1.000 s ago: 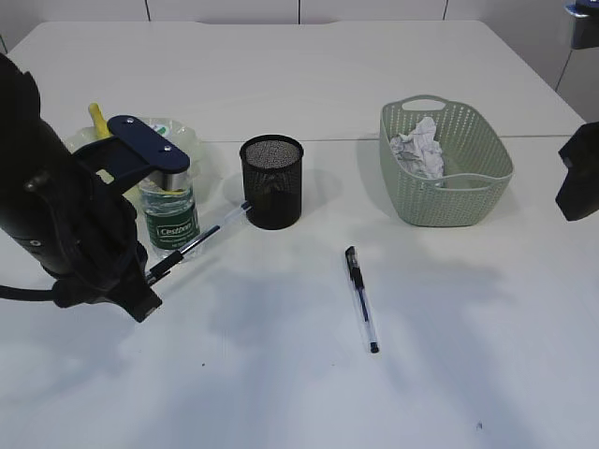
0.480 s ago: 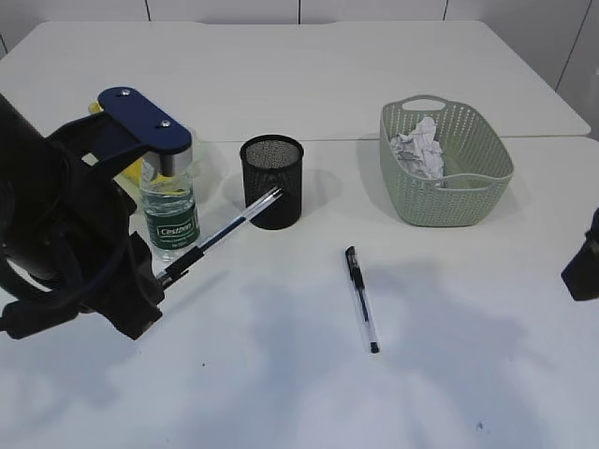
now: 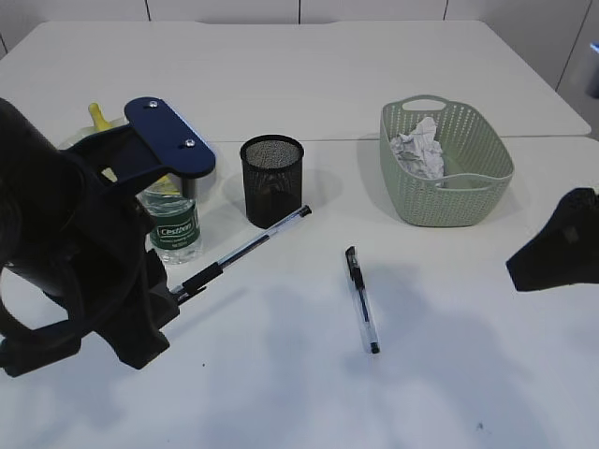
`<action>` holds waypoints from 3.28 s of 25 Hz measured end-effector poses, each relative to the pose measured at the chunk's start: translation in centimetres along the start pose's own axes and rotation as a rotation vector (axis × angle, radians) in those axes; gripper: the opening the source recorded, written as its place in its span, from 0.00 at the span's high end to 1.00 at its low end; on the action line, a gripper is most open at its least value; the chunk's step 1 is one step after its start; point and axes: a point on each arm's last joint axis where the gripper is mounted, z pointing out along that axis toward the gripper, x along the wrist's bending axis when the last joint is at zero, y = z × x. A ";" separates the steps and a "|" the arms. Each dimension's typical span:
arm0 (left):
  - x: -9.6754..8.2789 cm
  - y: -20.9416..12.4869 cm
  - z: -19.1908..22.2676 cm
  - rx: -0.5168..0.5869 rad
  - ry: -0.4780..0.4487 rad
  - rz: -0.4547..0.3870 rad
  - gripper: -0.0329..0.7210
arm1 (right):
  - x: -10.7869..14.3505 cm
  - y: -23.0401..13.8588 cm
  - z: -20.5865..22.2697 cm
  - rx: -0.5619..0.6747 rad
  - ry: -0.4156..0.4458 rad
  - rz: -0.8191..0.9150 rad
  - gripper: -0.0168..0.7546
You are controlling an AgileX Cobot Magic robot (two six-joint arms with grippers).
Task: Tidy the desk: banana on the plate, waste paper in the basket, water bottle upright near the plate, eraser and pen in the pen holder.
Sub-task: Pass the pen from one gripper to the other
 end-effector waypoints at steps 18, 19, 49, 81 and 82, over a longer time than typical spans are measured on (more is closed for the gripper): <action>0.0 0.2 0.0 -0.028 -0.003 0.001 0.88 | 0.5 0.7 0.0 -0.079 0.049 -0.115 0.42; 0.0 0.2 0.0 -0.028 -0.003 0.001 0.88 | 0.6 0.7 0.0 -0.076 0.048 -0.138 0.42; -0.1 0.5 1.4 -0.012 -0.007 0.016 0.88 | 9.6 2.8 5.1 -0.198 -0.243 -1.208 0.43; -0.4 0.5 1.4 -0.013 -0.040 0.001 0.88 | 12.3 0.3 11.6 -0.337 -0.276 -1.659 0.43; -0.4 0.5 1.4 -0.009 -0.040 0.001 0.88 | 12.4 0.3 11.6 -0.346 -0.275 -1.673 0.43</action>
